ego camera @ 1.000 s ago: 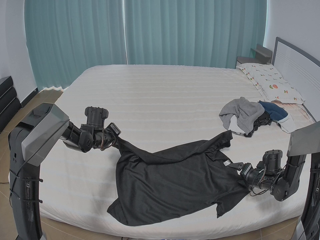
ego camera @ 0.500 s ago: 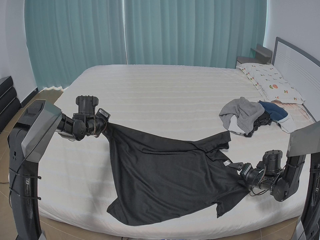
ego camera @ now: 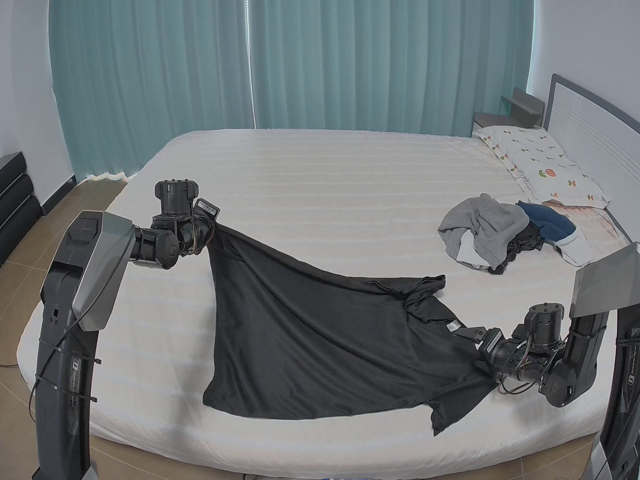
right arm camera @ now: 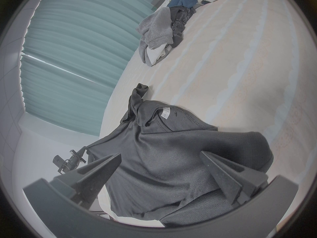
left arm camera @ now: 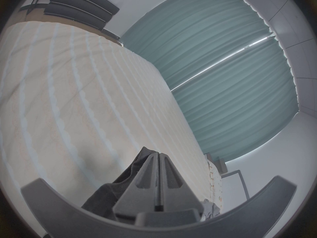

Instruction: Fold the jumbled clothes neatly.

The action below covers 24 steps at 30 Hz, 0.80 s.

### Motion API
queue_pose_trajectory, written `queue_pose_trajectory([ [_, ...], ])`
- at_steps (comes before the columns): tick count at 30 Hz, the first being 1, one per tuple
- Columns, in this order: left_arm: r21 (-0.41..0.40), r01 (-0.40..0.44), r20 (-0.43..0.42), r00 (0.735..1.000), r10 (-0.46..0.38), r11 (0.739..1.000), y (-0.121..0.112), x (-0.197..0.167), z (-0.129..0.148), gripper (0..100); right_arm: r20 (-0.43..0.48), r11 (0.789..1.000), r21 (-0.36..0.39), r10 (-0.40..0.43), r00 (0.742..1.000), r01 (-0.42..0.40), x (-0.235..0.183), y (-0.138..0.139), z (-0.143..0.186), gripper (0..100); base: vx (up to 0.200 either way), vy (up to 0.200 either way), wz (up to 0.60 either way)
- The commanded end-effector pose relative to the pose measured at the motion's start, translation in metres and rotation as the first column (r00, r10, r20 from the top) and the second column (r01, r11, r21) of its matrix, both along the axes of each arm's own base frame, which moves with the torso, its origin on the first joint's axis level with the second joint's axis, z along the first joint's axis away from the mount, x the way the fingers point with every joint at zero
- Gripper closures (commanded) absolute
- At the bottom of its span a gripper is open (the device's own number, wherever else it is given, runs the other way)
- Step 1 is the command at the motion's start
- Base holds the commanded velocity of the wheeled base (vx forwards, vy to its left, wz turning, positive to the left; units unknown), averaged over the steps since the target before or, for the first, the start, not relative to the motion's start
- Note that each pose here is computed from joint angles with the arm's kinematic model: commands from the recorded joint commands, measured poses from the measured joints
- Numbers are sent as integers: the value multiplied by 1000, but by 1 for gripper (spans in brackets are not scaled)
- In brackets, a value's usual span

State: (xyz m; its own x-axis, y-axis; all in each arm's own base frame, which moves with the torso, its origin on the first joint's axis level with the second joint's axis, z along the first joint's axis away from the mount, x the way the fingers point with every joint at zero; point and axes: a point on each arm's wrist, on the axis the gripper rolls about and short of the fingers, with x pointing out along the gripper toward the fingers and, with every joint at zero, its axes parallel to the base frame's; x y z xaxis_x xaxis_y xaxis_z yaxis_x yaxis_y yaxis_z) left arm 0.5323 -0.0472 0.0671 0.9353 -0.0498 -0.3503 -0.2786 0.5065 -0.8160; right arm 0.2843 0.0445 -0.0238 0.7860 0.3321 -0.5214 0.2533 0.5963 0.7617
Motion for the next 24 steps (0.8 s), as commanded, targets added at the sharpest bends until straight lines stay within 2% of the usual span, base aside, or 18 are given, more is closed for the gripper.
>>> queue_pose_trajectory([
  [1,7,-1,-57,998,1,1000,-1,5,-22,100,-5,1000,0,1,1000,-1,0,0,-1,0,0,0,0],
  [2,7,0,-60,998,0,1000,-1,5,-21,0,-5,1000,0,1,1000,-1,0,0,-1,0,0,0,0],
  [4,8,4,-70,998,-3,1000,-1,4,-22,0,-4,1000,0,1,1000,-1,0,0,-1,0,0,0,0],
  [7,34,13,-140,990,-8,999,1,-1,-27,0,-5,1000,0,2,1000,-2,0,0,-1,0,0,0,0],
  [11,31,-9,-163,987,14,999,13,-3,-19,0,-5,1000,0,2,1000,-2,0,0,-1,0,0,0,0],
  [13,29,-14,-207,978,20,999,20,-12,-12,0,-4,1000,1,2,1000,-2,0,0,-1,0,0,0,0],
  [18,18,34,-315,949,-27,999,20,-45,-13,0,-1,1000,1,2,1000,-2,0,0,0,0,0,0,0],
  [19,18,34,-315,949,-27,999,20,-45,-13,0,-1,1000,1,2,1000,-2,0,0,0,0,0,0,0],
  [20,15,48,-354,934,-40,999,19,-60,-13,0,0,1000,2,0,1000,0,-1,0,1,0,0,0,0],
  [23,4,51,-388,921,-45,999,18,-78,-9,0,13,1000,2,0,1000,0,-3,0,6,0,0,0,0],
  [24,-2,62,-424,904,-57,998,16,-95,-10,0,51,1000,7,-8,999,8,-4,-2,16,0,0,0,0],
])
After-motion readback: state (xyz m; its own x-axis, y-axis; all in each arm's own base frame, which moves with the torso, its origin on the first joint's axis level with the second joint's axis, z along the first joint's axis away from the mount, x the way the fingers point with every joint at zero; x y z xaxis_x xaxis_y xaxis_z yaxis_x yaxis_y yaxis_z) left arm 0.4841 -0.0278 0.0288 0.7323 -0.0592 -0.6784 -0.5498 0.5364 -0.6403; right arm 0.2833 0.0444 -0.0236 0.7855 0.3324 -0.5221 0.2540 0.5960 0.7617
